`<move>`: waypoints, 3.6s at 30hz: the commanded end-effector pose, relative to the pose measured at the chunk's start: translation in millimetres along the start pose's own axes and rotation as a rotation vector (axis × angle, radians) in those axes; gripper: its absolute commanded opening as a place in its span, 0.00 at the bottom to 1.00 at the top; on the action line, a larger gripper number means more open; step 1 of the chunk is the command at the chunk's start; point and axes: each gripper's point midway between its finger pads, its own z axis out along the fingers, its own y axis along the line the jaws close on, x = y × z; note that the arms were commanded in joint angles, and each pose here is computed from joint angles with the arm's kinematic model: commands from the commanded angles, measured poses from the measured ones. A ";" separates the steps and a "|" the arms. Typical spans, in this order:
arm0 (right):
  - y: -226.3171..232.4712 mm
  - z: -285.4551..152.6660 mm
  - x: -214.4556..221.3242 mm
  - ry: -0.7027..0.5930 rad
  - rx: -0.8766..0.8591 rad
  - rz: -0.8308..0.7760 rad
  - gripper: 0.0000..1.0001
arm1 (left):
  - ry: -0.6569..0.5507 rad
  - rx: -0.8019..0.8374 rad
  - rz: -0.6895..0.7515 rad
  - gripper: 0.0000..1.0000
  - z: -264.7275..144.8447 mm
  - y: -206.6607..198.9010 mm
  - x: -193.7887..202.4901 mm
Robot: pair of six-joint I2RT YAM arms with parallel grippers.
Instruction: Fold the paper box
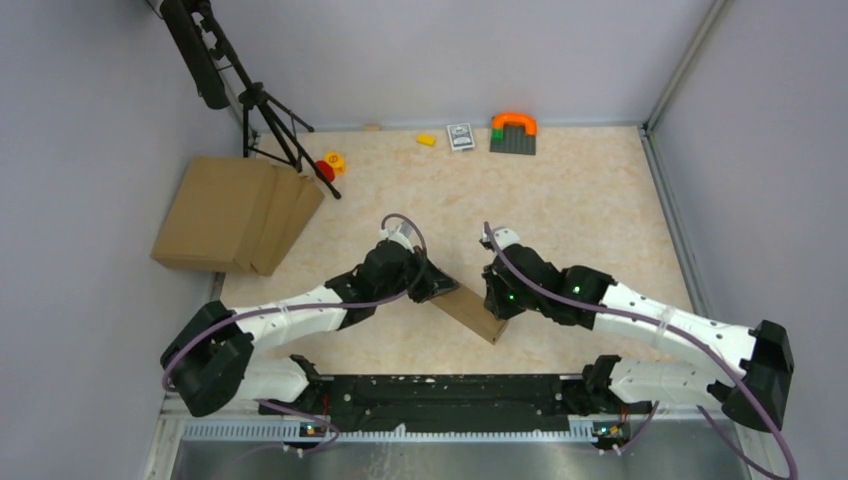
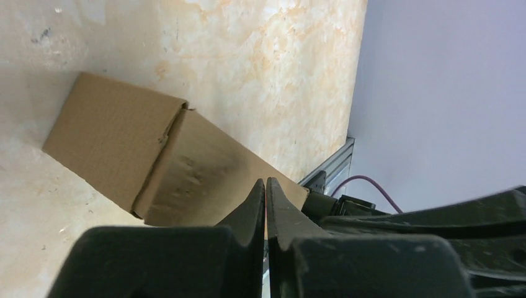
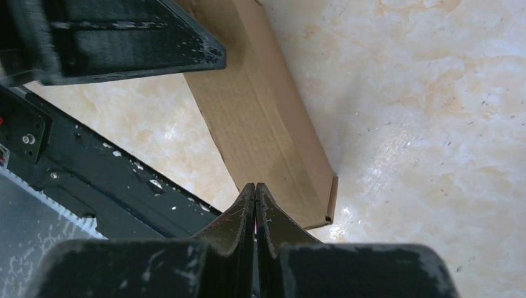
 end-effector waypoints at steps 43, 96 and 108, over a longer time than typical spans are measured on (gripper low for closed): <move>4.4 26.0 10.4 0.027 -0.005 0.002 0.00 | 0.201 -0.419 0.501 0.00 -25.4 37.9 -38.3; -35.4 45.8 -57.3 -0.055 0.125 0.021 0.00 | 0.209 -0.282 0.333 0.00 -54.1 42.0 38.0; -19.4 70.4 -58.0 -0.024 0.039 0.045 0.00 | 0.151 -0.185 0.191 0.00 0.5 69.0 60.8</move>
